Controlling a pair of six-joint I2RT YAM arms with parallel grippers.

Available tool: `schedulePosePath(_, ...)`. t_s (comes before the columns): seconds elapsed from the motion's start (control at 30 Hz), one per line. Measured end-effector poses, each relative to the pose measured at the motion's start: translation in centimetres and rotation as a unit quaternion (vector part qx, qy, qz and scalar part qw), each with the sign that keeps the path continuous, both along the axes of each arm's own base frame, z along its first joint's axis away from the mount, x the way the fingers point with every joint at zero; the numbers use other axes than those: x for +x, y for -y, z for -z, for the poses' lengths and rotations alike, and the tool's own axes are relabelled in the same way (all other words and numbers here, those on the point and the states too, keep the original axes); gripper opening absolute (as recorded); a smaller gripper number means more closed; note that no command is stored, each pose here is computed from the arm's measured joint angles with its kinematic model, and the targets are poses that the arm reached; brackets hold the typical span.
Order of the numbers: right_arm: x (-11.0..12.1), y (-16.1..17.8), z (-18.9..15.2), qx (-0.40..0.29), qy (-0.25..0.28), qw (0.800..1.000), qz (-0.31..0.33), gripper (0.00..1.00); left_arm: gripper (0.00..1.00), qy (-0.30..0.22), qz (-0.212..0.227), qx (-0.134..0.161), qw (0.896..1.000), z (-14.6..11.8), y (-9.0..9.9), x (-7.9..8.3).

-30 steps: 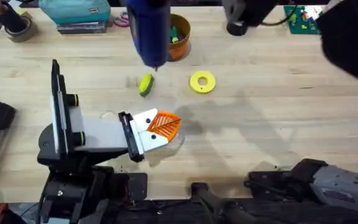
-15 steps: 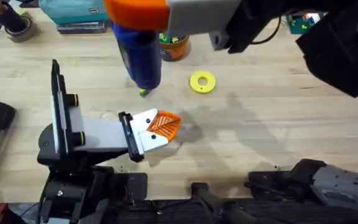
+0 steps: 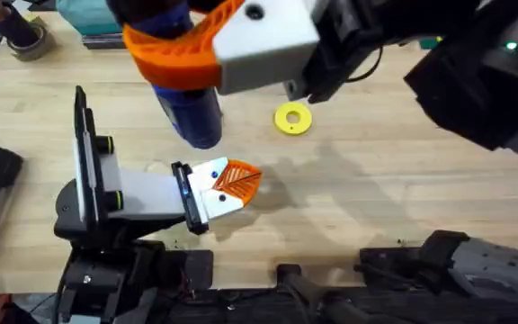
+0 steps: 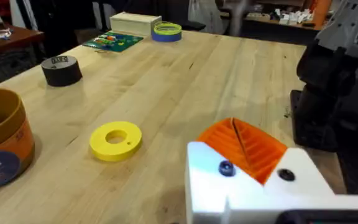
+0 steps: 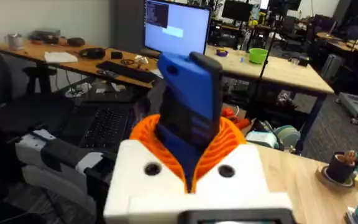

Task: Pick up the gripper from the table and insert it into the empty holder that is missing its gripper. Then pick up a screw, insert it into the mounting hole, and use the screwdriver to tighten it. Finally, clean up the table by picking up the vegetable and placing it into the bucket.

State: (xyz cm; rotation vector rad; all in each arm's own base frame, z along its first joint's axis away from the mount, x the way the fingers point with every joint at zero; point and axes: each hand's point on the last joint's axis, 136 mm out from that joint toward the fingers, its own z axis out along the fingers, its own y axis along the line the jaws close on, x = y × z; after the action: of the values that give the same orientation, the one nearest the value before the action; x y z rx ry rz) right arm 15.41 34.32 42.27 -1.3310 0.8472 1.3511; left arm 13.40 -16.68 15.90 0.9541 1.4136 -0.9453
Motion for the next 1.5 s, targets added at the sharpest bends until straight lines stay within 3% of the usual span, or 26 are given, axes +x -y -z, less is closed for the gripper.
schedulePosePath(1.5,-1.3,-1.0,6.0,-0.012,0.006,1.000,-0.013,0.021,0.006,0.000,0.000,0.000,1.000,0.0,0.0,0.0)
